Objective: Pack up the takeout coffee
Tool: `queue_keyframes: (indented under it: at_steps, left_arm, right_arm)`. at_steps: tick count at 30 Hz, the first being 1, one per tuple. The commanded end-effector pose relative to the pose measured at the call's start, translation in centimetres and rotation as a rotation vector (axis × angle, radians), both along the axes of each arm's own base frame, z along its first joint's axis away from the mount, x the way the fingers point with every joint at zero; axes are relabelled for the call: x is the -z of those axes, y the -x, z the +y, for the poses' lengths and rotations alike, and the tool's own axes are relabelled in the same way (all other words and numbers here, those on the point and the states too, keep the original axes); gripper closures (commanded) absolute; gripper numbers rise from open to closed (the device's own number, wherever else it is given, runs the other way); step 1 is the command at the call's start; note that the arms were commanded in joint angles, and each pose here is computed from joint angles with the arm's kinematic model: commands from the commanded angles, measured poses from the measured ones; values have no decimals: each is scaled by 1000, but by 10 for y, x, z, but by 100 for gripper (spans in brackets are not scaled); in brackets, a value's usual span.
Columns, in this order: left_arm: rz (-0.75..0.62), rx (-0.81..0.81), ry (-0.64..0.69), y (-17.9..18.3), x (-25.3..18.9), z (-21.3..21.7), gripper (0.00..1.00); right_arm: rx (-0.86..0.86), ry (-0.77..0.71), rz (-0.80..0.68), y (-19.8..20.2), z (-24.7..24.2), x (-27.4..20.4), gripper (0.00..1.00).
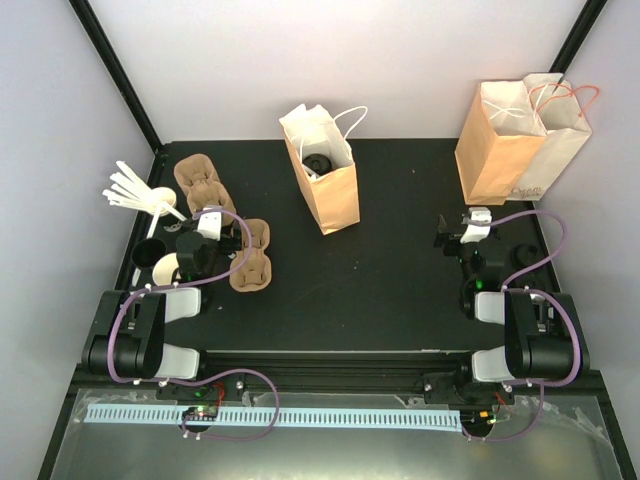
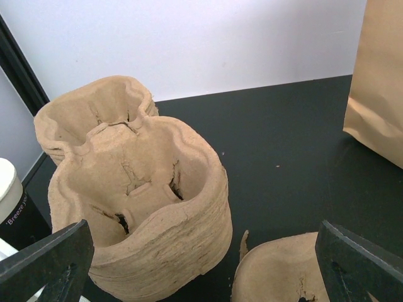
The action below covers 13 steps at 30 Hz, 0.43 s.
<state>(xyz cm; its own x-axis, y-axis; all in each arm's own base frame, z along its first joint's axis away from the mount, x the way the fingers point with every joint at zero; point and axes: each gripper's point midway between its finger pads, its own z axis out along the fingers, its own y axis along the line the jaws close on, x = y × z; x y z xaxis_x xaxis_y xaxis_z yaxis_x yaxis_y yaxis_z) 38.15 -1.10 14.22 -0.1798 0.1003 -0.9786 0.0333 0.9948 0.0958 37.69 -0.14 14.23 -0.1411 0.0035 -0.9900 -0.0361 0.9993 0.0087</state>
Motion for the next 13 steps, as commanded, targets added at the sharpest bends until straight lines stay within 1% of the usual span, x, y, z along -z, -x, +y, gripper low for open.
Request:
queue_keyframes:
  at_steps: [1, 13]
  left_arm:
    - [-38, 11, 18, -2, -9, -1, 1]
    - [-39, 12, 18, -2, -9, -1, 1]
  right_arm:
    - [-27, 24, -39, -4, 5, -12, 0]
    - [-26, 25, -37, -5, 5, -13, 0]
